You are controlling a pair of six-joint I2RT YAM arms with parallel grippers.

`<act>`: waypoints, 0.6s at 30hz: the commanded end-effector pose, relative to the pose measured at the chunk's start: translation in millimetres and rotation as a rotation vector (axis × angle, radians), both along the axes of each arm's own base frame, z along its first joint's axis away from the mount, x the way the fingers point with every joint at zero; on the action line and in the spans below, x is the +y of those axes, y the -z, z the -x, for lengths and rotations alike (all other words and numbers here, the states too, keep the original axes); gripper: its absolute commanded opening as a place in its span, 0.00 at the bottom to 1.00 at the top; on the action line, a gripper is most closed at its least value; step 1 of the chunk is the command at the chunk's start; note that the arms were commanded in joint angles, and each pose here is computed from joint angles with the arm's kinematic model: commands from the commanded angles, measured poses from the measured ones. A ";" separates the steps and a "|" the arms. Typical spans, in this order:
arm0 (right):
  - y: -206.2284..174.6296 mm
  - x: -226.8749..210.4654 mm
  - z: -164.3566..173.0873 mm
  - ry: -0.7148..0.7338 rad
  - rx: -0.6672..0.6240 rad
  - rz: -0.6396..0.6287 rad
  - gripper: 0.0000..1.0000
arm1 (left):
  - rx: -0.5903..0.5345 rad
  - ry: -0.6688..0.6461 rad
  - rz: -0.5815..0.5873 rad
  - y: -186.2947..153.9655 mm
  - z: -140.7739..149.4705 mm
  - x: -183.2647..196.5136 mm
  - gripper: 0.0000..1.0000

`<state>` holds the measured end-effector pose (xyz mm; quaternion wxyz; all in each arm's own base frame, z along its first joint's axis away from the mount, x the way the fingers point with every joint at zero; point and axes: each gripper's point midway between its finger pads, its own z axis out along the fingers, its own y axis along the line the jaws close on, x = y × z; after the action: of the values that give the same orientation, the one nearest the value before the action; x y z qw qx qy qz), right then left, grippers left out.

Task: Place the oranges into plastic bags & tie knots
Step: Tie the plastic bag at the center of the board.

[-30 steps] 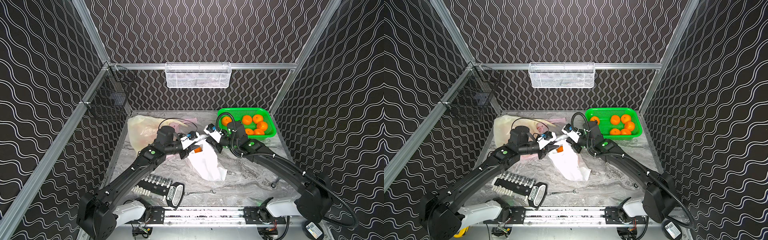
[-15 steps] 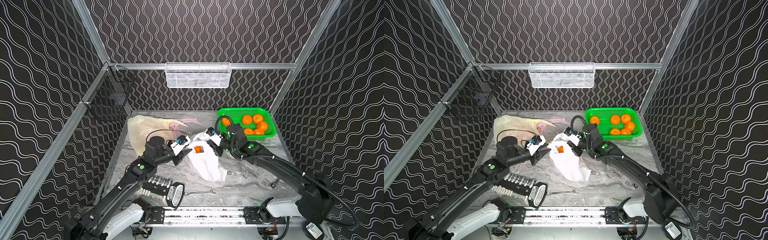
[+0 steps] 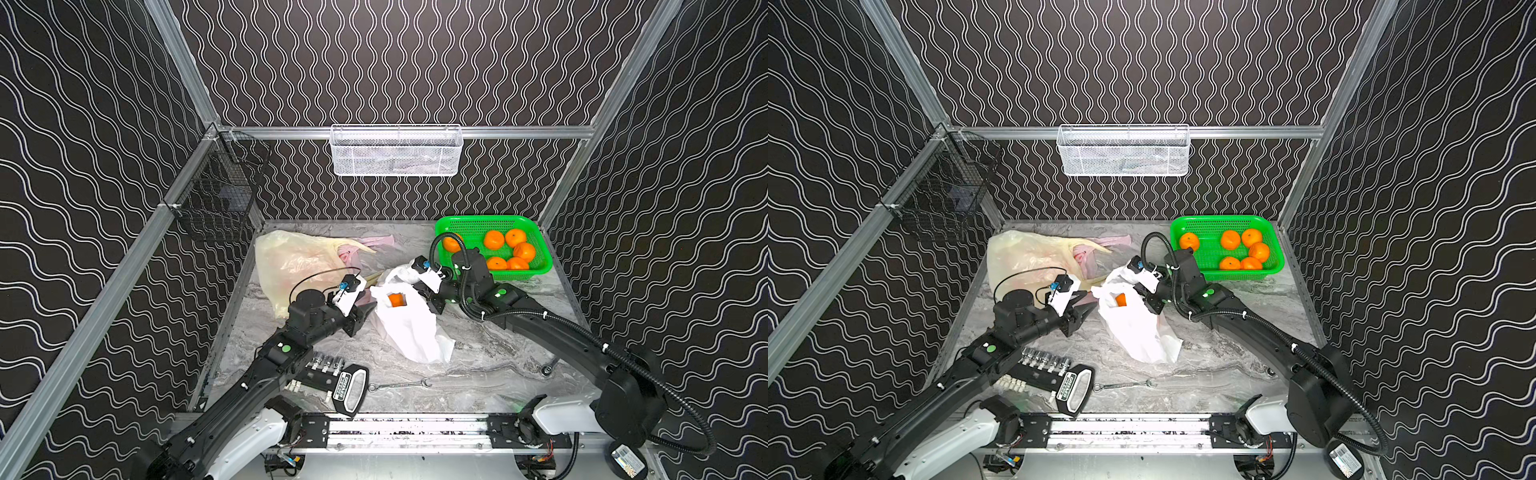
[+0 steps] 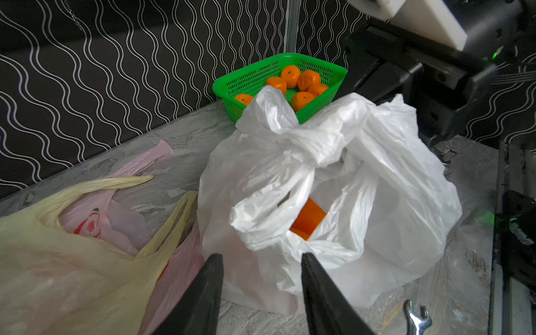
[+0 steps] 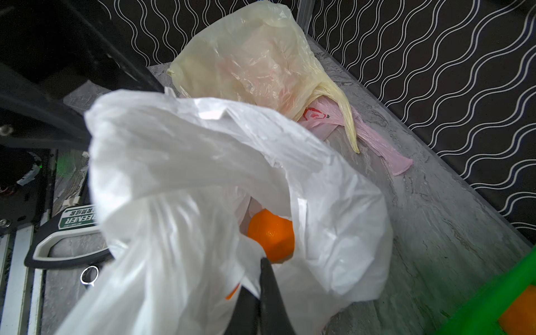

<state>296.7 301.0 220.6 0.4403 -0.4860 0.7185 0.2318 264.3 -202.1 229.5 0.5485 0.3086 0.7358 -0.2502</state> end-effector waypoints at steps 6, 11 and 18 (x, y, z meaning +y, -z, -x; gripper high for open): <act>-2.5 5.4 5.3 -0.042 0.002 -0.015 0.00 | -0.016 0.155 0.142 -18.1 -4.2 -5.7 0.67; -1.5 5.2 6.6 -0.044 0.002 -0.012 0.00 | -0.005 0.254 0.155 -23.5 -0.1 -17.2 0.62; -1.9 5.6 8.7 -0.050 -0.003 -0.013 0.00 | 0.036 0.319 0.150 -20.1 4.4 -24.1 0.51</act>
<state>291.3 304.9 220.4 0.4355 -0.4927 0.7126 0.2447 265.1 -222.6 241.0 0.5081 0.3580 0.6848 -0.3804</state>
